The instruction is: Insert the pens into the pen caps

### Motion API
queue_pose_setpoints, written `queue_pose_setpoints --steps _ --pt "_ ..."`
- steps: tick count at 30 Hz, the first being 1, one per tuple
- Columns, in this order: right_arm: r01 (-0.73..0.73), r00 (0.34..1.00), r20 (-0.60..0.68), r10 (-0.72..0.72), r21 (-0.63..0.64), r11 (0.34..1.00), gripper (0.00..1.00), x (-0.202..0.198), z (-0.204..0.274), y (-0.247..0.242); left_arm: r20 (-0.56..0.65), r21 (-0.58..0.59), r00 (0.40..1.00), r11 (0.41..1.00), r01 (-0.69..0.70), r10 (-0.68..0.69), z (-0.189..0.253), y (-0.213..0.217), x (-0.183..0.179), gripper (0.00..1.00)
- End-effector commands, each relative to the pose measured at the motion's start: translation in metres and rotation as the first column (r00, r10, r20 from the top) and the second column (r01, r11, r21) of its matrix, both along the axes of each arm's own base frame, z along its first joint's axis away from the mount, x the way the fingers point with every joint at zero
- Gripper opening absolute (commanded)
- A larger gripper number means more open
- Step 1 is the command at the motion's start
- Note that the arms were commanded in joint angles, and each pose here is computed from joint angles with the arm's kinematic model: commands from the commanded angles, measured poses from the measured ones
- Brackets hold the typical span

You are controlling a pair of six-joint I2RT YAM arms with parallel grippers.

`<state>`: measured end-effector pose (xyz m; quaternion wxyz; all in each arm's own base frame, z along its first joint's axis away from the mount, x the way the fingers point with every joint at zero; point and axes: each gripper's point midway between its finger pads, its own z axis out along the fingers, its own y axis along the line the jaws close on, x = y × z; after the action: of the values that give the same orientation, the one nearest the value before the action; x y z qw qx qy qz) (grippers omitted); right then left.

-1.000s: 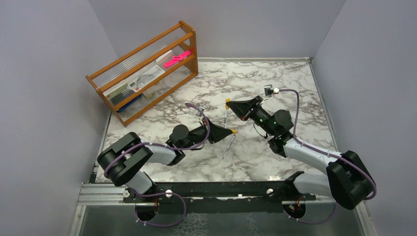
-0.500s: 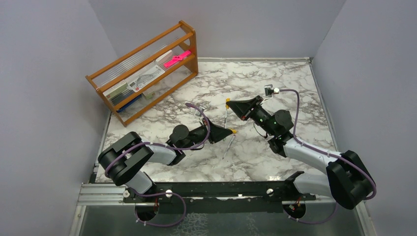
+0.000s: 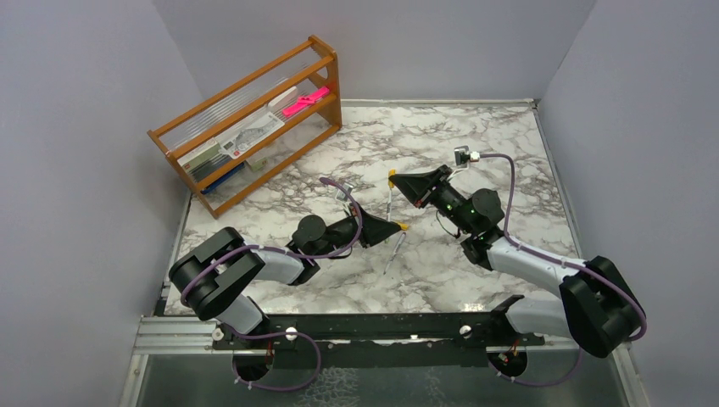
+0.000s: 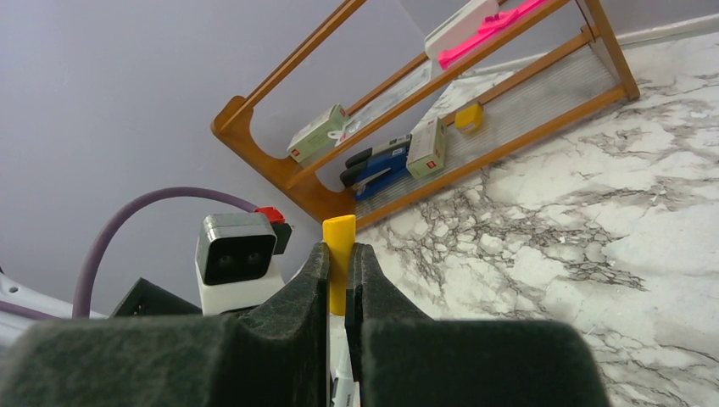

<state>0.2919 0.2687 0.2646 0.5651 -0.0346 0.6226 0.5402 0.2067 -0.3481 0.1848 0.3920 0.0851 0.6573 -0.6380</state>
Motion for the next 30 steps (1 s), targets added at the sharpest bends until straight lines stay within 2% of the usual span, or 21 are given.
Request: queue_pose_setpoints --steps 1,30 --pt "0.000 0.999 0.046 0.000 0.002 1.000 0.01 0.000 0.008 0.003 0.053 -0.046 0.998 0.999 0.024 -0.022 0.019 -0.003 -0.002 0.00" --pt "-0.003 1.000 0.022 0.003 -0.005 1.000 0.02 -0.003 -0.005 0.001 0.055 -0.039 0.998 0.999 0.006 -0.004 0.018 -0.002 0.001 0.00"
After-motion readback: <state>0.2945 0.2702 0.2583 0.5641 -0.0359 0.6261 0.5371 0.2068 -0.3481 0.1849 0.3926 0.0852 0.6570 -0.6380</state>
